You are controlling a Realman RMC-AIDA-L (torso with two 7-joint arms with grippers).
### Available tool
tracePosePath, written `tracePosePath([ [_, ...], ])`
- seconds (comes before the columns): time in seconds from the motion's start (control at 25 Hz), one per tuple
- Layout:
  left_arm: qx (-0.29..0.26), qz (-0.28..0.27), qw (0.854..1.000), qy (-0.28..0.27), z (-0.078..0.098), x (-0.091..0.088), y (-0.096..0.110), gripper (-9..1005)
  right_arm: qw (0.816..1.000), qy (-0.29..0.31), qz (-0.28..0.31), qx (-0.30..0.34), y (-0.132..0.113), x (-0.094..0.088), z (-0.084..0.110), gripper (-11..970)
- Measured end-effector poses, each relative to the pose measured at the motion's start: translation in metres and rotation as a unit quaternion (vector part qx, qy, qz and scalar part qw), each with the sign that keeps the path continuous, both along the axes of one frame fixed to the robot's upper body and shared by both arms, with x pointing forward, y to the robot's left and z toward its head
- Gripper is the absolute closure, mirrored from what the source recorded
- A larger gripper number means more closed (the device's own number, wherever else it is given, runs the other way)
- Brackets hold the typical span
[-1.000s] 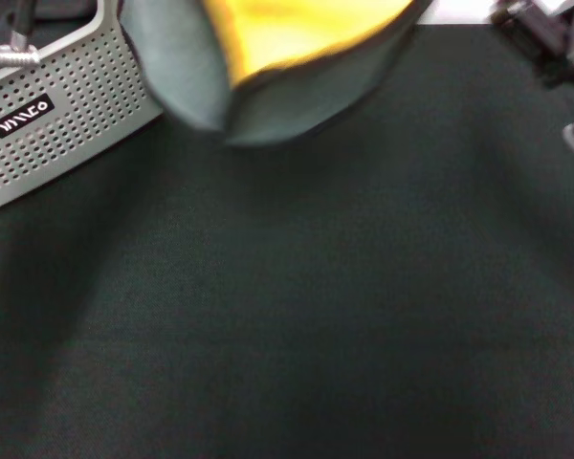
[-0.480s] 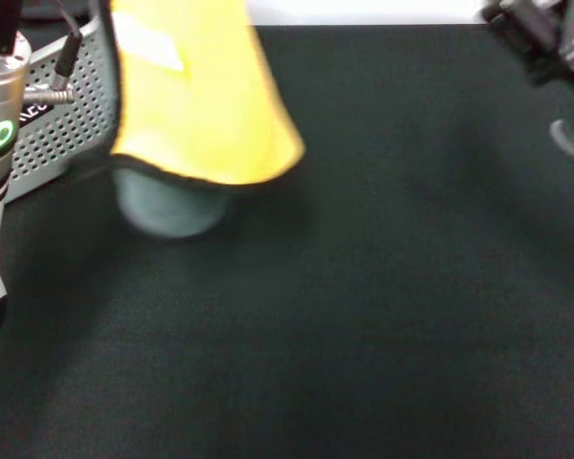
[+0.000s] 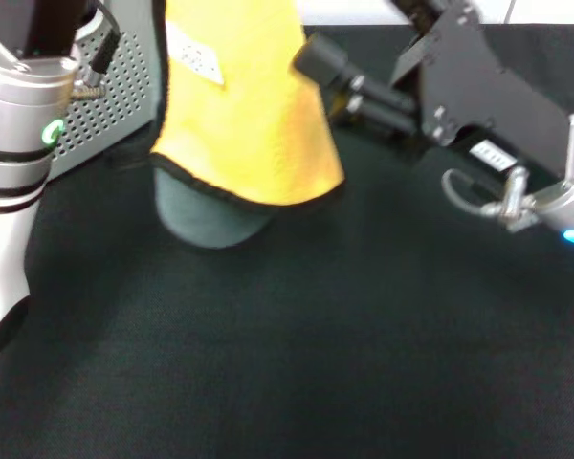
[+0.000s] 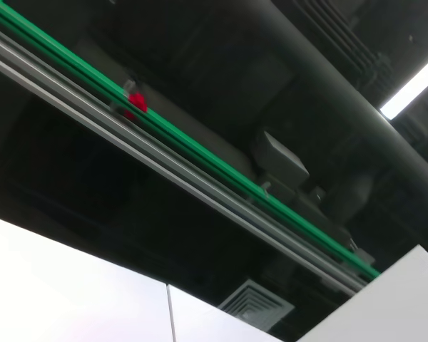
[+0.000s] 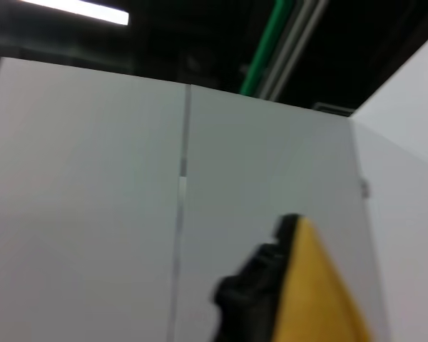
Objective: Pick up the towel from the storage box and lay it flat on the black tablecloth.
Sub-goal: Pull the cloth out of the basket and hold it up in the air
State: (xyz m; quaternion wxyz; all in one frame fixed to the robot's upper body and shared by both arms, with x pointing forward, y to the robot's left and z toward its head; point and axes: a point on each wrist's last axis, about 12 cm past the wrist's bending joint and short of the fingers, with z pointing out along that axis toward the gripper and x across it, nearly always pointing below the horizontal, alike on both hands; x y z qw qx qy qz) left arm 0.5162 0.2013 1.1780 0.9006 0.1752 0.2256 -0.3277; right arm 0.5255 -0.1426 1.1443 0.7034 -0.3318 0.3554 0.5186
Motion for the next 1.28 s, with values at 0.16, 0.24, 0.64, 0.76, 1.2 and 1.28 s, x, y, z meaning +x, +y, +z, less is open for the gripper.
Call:
tracePosePath([
  [0.16, 0.005, 0.007, 1.0, -0.003, -0.001, 0.0, -0.002, 991, 0.999, -0.008, 0.032, -0.007, 0.01, -0.008, 0.001, 100],
  [0.24, 0.006, 0.008, 1.0, -0.005, 0.0, 0.0, -0.002, 991, 0.998, -0.011, 0.051, -0.018, 0.016, -0.011, 0.0, 100],
  [0.64, 0.013, 0.01, 1.0, -0.005, 0.002, 0.005, -0.008, 991, 0.996, -0.006, 0.069, -0.054, 0.034, -0.011, -0.002, 99],
  [0.76, 0.013, 0.005, 1.0, -0.006, 0.003, 0.005, -0.011, 991, 0.996, 0.004, 0.053, -0.066, 0.035, -0.006, -0.004, 99],
  [1.2, 0.013, -0.008, 1.0, -0.008, 0.002, 0.0, -0.015, 991, 0.998, 0.036, -0.025, -0.036, 0.018, 0.012, -0.002, 100],
  [1.28, 0.014, -0.01, 1.0, -0.008, 0.001, -0.001, -0.016, 991, 0.998, 0.04, -0.035, -0.028, 0.013, 0.015, -0.001, 100],
])
